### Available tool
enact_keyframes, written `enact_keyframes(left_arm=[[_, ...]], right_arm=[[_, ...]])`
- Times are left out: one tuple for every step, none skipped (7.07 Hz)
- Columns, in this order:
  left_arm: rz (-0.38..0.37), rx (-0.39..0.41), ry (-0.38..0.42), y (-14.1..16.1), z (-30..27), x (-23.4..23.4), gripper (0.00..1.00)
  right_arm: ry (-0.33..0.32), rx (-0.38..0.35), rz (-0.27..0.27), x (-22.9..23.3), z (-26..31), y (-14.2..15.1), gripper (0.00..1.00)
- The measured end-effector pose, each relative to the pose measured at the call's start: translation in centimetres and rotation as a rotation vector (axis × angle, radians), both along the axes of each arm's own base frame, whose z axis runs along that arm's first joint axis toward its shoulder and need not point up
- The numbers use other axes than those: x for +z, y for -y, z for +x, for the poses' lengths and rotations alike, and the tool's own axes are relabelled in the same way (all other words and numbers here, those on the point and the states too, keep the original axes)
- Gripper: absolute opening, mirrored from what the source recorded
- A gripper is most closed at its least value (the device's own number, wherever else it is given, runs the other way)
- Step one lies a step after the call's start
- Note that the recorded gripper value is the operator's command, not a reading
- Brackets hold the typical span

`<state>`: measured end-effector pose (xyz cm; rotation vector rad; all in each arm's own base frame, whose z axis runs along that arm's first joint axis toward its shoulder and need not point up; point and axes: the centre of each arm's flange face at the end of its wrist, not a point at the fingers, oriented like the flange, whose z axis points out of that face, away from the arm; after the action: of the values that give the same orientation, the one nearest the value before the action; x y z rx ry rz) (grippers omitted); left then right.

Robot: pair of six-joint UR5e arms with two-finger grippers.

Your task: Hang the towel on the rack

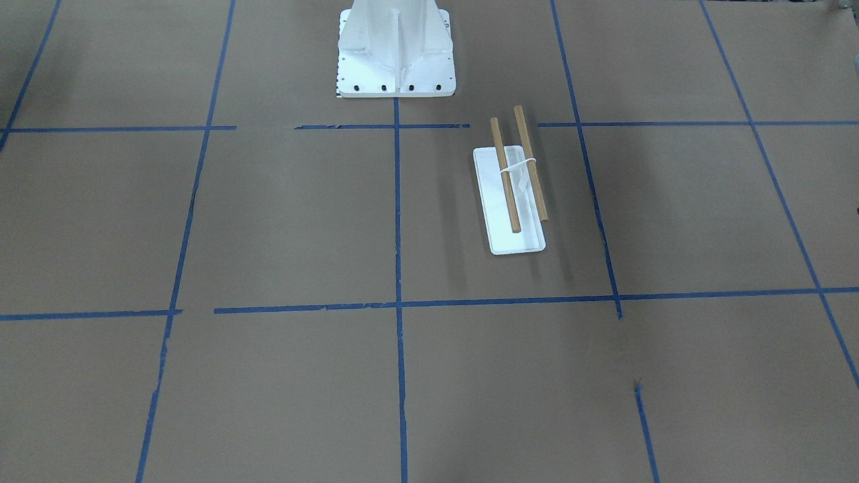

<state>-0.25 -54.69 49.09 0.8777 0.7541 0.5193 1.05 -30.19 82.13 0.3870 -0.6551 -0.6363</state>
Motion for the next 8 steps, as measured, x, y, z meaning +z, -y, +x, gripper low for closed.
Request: enact_keyframes(left_arm=[[0.008,0.0,-0.001,0.0,0.0,0.0,1.0],[0.013,0.0,-0.002,0.0,0.0,0.0,1.0],[0.015,0.0,-0.002,-0.1,0.0,0.0,1.0],[0.015,-0.001,-0.002,-0.1,0.0,0.0,1.0],[0.015,-0.001,-0.002,-0.1,0.0,0.1,1.0],[0.013,0.0,-0.002,-0.1,0.0,0.1,1.0],[0.013,-0.001,-0.002,-0.1,0.0,0.1,1.0],[0.013,-0.001,-0.002,-0.1,0.0,0.1,1.0]], right_arm=[[-0.019,-0.004,0.004,0.4,0.1,-0.1,0.67],[-0.035,-0.003,0.011,0.5,0.2,0.1,0.68],[-0.042,-0.002,0.014,0.6,0.2,0.5,0.68],[-0.045,-0.001,0.016,0.7,0.1,0.9,0.67],[-0.046,-0.001,0.018,0.8,0.1,1.4,0.66],[-0.046,-0.001,0.017,0.9,0.0,1.6,0.37],[-0.046,-0.002,0.016,1.0,0.0,1.6,0.04],[-0.047,-0.003,0.016,1.0,0.0,1.7,0.0]])
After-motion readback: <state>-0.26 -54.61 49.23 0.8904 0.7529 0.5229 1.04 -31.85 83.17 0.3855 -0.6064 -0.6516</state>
